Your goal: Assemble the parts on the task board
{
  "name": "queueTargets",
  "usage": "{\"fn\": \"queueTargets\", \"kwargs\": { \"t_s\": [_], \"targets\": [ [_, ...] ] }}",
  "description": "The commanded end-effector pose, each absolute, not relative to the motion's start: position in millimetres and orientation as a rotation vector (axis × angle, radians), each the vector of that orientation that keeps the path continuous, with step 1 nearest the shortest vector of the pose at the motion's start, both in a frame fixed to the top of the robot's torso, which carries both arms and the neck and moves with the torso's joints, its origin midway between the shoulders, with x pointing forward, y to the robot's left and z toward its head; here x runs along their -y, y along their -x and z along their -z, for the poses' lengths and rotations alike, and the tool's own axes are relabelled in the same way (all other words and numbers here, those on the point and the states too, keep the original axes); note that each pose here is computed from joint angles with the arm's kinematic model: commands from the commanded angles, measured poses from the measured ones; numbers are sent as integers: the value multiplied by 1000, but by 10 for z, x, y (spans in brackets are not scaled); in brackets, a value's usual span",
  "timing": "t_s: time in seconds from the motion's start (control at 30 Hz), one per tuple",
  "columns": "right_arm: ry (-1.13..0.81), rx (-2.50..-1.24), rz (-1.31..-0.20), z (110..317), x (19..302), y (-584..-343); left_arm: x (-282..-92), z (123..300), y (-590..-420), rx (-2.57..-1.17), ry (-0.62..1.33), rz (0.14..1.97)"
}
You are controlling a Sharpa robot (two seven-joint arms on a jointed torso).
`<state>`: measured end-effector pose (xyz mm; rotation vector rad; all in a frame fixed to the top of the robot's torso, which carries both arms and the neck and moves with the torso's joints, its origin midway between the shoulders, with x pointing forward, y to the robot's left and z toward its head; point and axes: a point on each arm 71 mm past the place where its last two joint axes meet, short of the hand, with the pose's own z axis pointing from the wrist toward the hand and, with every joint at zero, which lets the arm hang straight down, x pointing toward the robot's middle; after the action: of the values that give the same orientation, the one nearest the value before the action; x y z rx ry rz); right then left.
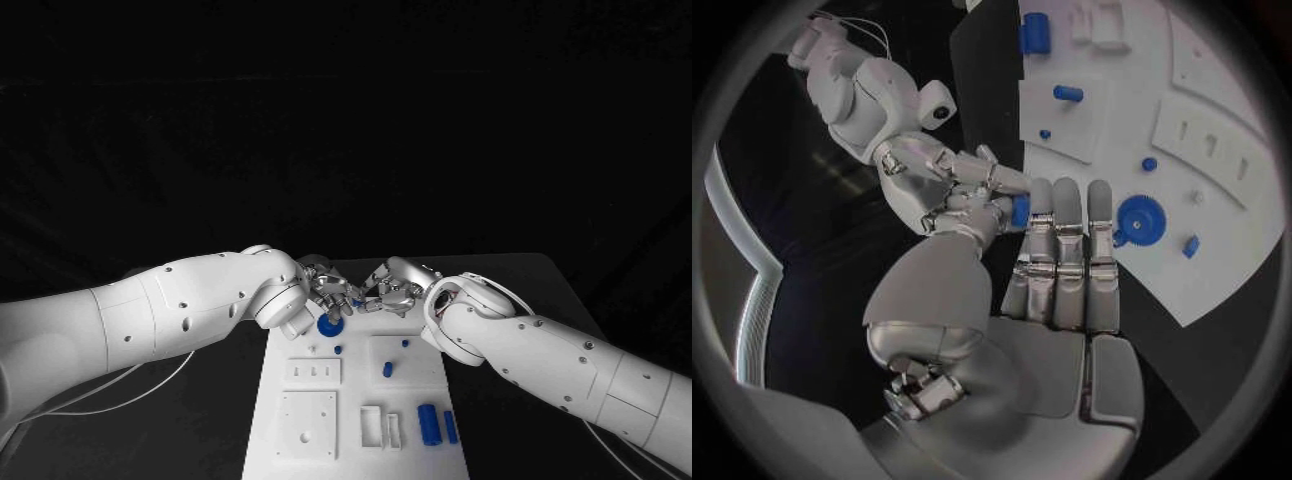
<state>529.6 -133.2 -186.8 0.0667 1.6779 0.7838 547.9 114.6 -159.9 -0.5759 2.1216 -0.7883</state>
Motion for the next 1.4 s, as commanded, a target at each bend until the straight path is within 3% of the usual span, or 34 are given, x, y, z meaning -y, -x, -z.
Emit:
{"fn": "queueTargets", "kwargs": {
  "t_s": [0.03, 0.3, 0.73, 0.93, 1.2, 1.4],
  "targets": [
    [-64, -1669, -795, 1866, 1375, -5301, -1144, 1594, -5475, -2122, 581, 814],
    [-99, -1665, -784, 1882, 1657, -5330, -1304, 1600, -5502, -2111, 603, 771],
    [-311, -1572, -790, 1866, 2261, -5427, -1679, 1655, -5448, -2156, 578, 670],
    [-424, -1501, -782, 1755, 2536, -5531, -1825, 1705, -5379, -2158, 533, 568],
    [-531, -1414, -801, 1666, 2747, -5644, -1843, 1781, -5289, -2157, 490, 475],
    [-590, -1317, -875, 1578, 2785, -5709, -1797, 1870, -5236, -2169, 459, 431]
  ]
}}
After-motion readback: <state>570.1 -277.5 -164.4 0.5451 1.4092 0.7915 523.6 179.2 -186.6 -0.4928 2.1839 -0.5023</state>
